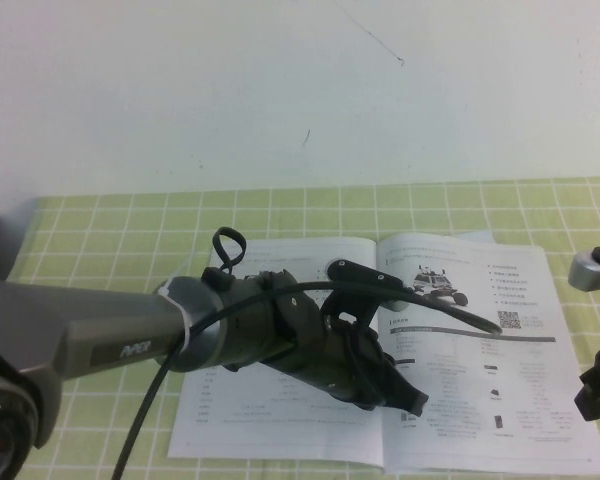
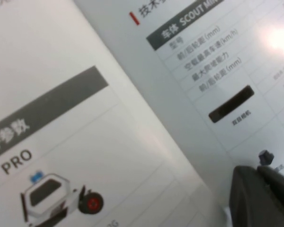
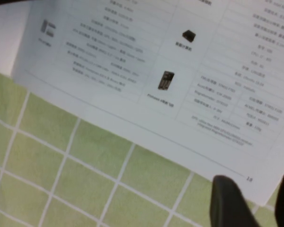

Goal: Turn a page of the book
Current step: Open the closed book

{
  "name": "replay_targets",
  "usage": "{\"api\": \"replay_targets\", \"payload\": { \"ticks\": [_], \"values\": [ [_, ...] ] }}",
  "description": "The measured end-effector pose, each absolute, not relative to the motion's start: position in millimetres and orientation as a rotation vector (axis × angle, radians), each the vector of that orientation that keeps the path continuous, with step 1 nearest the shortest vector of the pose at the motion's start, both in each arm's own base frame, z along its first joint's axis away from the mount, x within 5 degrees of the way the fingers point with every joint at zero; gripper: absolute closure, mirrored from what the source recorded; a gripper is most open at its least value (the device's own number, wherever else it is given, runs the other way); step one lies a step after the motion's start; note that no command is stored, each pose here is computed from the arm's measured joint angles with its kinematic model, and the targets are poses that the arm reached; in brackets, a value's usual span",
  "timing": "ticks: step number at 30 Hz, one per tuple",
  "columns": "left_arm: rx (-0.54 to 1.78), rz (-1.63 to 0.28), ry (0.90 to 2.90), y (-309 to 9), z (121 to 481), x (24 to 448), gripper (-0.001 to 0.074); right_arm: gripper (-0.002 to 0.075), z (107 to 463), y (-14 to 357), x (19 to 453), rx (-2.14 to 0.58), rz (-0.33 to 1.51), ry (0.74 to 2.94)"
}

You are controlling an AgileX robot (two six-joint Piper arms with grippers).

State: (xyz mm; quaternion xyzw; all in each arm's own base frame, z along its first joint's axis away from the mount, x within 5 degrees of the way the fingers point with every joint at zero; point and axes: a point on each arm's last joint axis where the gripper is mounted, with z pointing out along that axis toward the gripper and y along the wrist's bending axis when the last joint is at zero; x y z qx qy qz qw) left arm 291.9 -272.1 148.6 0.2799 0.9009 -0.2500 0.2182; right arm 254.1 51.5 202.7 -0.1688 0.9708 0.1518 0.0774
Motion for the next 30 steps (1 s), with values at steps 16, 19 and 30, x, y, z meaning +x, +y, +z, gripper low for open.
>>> {"api": "replay_targets", "payload": {
  "ticks": [16,19,30],
  "values": [
    [0.799,-0.765,2.448,-311.2,149.7,280.8,0.0738,0.0503,221.8,49.5,248.7,-0.470,0.413,2.835],
    [0.808,-0.780,2.425,-311.8,159.3,281.7,0.0738,0.0502,221.4,46.9,250.0,-0.434,0.370,2.839],
    [0.777,-0.680,2.236,-255.7,237.9,310.6,0.0738,0.0313,220.0,38.4,258.1,-0.294,0.232,2.813]
  ]
}}
